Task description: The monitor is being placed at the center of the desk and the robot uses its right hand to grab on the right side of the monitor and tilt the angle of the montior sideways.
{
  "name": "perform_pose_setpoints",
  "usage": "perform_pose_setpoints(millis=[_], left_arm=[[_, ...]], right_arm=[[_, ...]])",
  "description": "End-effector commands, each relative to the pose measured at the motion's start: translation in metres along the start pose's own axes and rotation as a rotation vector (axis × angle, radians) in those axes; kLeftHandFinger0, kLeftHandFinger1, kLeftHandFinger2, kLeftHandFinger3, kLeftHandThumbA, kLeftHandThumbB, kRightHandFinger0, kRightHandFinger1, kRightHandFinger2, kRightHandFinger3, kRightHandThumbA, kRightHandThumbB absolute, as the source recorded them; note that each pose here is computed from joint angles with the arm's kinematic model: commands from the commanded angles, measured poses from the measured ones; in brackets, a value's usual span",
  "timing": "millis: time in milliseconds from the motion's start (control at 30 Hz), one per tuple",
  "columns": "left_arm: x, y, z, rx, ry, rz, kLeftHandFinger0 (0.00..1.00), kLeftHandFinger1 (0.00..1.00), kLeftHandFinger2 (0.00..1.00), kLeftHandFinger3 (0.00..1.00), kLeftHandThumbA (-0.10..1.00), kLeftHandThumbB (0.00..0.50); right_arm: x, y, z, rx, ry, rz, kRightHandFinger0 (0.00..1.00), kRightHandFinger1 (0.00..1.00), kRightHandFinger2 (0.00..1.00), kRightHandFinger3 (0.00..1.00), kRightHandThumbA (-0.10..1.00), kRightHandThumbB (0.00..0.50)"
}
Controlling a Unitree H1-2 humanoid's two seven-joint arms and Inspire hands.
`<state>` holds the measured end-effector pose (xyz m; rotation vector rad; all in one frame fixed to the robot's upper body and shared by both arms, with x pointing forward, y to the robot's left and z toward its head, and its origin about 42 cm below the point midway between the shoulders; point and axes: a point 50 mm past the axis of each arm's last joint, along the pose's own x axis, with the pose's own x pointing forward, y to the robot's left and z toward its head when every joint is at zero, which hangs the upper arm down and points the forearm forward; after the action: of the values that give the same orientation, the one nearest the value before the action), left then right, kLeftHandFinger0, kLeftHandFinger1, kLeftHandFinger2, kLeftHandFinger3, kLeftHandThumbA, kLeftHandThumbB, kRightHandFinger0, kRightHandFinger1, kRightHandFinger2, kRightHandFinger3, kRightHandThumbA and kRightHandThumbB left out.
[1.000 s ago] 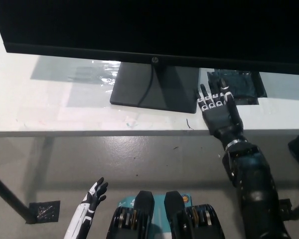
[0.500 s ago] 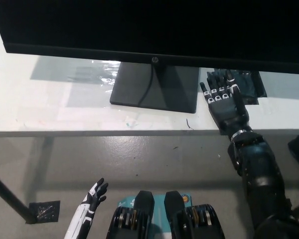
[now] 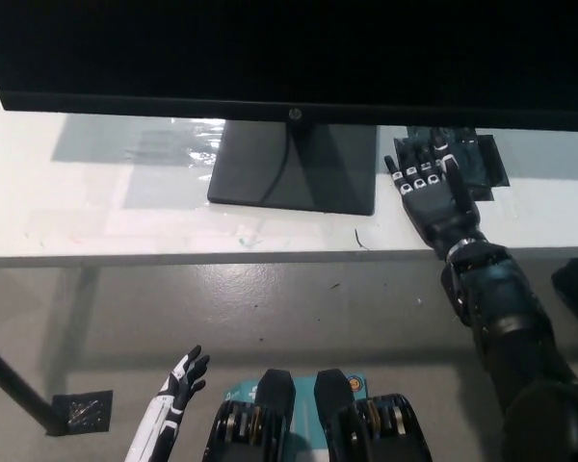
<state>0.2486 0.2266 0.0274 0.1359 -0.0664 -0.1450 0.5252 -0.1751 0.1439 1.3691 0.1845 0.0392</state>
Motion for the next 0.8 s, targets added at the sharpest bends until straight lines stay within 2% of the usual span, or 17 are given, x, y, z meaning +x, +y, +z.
perform_pose_setpoints(millis=[0, 300, 467, 533, 600, 700, 733, 767], left_arm=[[0.003, 0.002, 0.011, 0.009, -0.071, 0.001, 1.00, 1.00, 1.00, 1.00, 1.00, 0.238], [0.001, 0.002, 0.011, 0.008, -0.071, -0.006, 1.00, 1.00, 1.00, 1.00, 1.00, 0.234], [0.002, 0.002, 0.011, 0.006, -0.070, -0.001, 1.00, 1.00, 1.00, 1.00, 1.00, 0.241], [0.002, 0.001, 0.011, 0.005, -0.071, -0.003, 1.00, 1.00, 1.00, 1.00, 1.00, 0.241], [0.002, 0.001, 0.010, -0.001, -0.068, -0.002, 1.00, 1.00, 1.00, 1.00, 1.00, 0.242], [0.002, 0.001, 0.010, 0.000, -0.068, -0.003, 1.00, 1.00, 1.00, 1.00, 1.00, 0.240], [0.002, 0.001, 0.010, 0.001, -0.069, -0.002, 1.00, 1.00, 1.00, 1.00, 1.00, 0.236], [0.002, 0.001, 0.010, 0.003, -0.069, -0.002, 1.00, 1.00, 1.00, 1.00, 1.00, 0.233]], right_arm=[[0.028, 0.083, 0.026, -0.067, -0.090, 0.179, 1.00, 1.00, 1.00, 1.00, 1.00, 0.346], [0.037, 0.124, 0.045, -0.064, -0.117, 0.227, 1.00, 1.00, 1.00, 1.00, 1.00, 0.363], [0.043, 0.157, 0.055, -0.086, -0.138, 0.251, 1.00, 1.00, 1.00, 1.00, 1.00, 0.392], [0.044, 0.170, 0.058, -0.097, -0.139, 0.273, 1.00, 1.00, 1.00, 1.00, 1.00, 0.386], [0.045, 0.184, 0.058, -0.117, -0.149, 0.287, 1.00, 1.00, 1.00, 1.00, 1.00, 0.415], [0.047, 0.193, 0.058, -0.140, -0.158, 0.288, 1.00, 1.00, 1.00, 1.00, 1.00, 0.391], [0.047, 0.196, 0.056, -0.145, -0.157, 0.283, 1.00, 1.00, 1.00, 1.00, 1.00, 0.361], [0.048, 0.196, 0.056, -0.145, -0.155, 0.281, 1.00, 1.00, 1.00, 1.00, 1.00, 0.354]])
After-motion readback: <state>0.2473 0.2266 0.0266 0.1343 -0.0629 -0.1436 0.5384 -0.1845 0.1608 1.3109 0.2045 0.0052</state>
